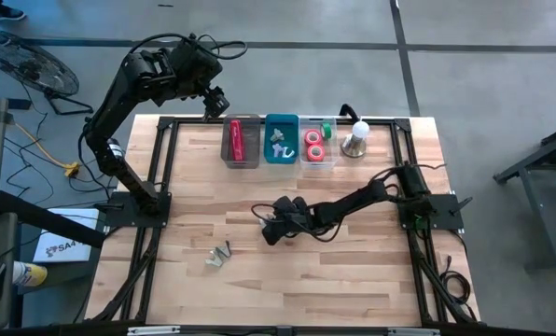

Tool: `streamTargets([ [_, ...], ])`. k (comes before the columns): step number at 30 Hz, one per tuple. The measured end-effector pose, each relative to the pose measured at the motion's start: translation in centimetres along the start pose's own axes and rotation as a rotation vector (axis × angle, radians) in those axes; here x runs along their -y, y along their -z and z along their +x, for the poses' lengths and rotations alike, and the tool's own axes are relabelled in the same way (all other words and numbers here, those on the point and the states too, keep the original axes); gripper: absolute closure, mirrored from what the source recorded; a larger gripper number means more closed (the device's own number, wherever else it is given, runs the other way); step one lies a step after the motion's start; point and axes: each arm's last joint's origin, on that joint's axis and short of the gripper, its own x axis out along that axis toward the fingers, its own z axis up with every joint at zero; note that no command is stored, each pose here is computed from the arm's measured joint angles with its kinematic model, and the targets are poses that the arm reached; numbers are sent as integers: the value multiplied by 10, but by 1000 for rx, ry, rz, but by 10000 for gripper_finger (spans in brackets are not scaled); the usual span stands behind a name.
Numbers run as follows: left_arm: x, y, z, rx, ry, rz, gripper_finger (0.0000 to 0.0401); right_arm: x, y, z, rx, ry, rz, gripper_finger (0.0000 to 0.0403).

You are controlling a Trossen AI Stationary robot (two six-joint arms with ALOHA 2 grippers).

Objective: Pick and place Stapler, Stapler remover, tape
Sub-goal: Put the blue staple remover into the blue bin

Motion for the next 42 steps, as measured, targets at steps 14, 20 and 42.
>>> streamTargets([
  [14,0,0,0,0,3,17,135,3,4,6,26,46,-73,282],
  [20,0,0,0,0,0,19,135,3,3,6,43,52,-71,368],
  [42,0,1,0,-7,4,28,135,-4,-18,-15,100,20,-82,373],
])
